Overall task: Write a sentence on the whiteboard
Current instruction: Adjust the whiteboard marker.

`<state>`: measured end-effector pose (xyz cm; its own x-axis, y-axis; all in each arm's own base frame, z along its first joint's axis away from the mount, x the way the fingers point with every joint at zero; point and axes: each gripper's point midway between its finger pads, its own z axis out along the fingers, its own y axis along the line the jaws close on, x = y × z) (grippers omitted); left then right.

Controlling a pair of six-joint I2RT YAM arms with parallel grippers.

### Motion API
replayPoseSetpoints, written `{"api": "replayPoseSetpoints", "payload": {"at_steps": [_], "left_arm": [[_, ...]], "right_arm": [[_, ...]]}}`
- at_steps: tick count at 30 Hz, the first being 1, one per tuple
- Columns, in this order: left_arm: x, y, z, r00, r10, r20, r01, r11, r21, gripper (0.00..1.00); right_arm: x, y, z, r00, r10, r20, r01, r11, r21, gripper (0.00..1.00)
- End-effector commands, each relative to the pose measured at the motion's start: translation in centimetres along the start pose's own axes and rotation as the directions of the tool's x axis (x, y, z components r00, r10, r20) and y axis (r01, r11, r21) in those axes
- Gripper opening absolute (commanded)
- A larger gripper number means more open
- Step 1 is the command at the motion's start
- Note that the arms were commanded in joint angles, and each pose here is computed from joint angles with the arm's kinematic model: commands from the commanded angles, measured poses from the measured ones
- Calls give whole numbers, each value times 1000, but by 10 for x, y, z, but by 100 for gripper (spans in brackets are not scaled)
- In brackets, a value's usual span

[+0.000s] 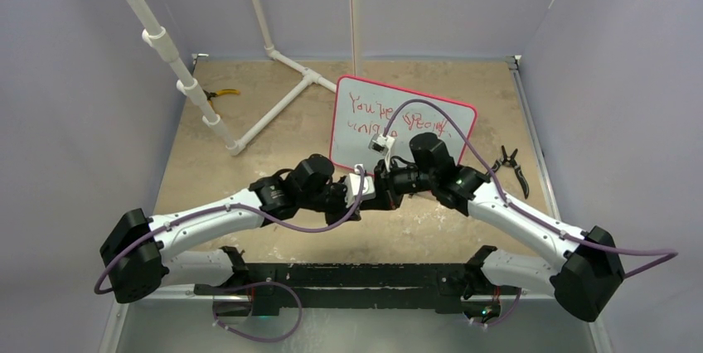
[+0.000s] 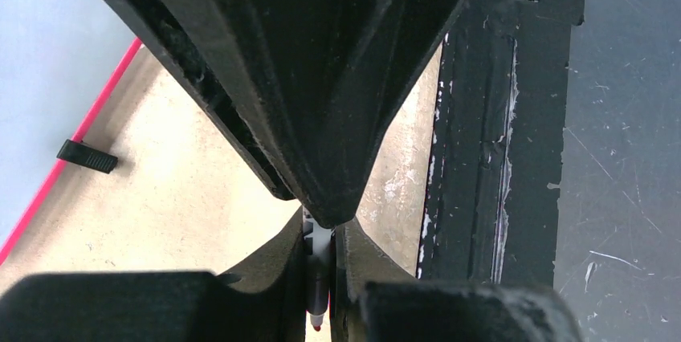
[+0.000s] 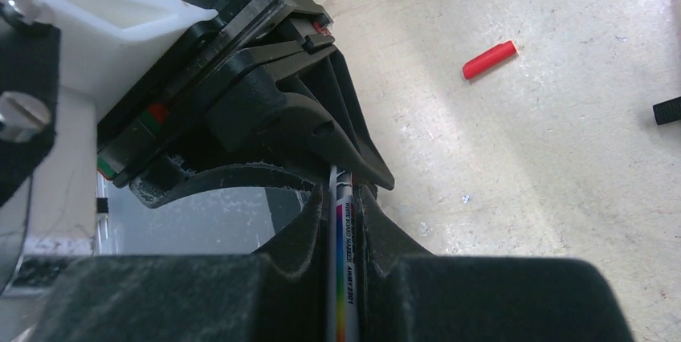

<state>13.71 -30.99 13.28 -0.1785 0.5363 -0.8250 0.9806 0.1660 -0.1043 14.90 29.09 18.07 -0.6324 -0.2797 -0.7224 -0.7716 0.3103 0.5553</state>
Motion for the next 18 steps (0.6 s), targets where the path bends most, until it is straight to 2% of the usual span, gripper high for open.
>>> {"api": "replayPoseSetpoints", "payload": {"at_steps": [1, 2, 7, 10, 12, 14, 18], "left_arm": [[-20, 2, -3, 998, 18, 64, -17, 999, -28, 0], [-22, 4, -4, 997, 11, 73, -8, 999, -45, 0], [-29, 8, -6, 993, -58, 106, 66, 994, -83, 0], [-35, 10, -6, 982, -123, 146, 138, 986, -96, 0], [-39, 13, -7, 973, -157, 171, 177, 978, -113, 0], [-45, 16, -9, 956, -191, 222, 223, 966, -130, 0], [-54, 19, -12, 888, -272, 372, 334, 935, -114, 0]], "right_arm": [[-24, 8, -11, 997, -42, 64, 41, 999, 27, 0], [-25, 6, -12, 997, -24, 71, 21, 999, 49, 4], [-50, -6, -26, 976, 6, 216, -48, 981, 186, 44], [-68, -4, -39, 943, 5, 333, -79, 974, 210, 70], [-79, -3, -48, 915, 2, 403, -102, 969, 226, 81], [-87, -7, -55, 882, 5, 471, -135, 961, 243, 86], [-101, -14, -70, 793, -9, 609, -182, 951, 251, 89]]}}
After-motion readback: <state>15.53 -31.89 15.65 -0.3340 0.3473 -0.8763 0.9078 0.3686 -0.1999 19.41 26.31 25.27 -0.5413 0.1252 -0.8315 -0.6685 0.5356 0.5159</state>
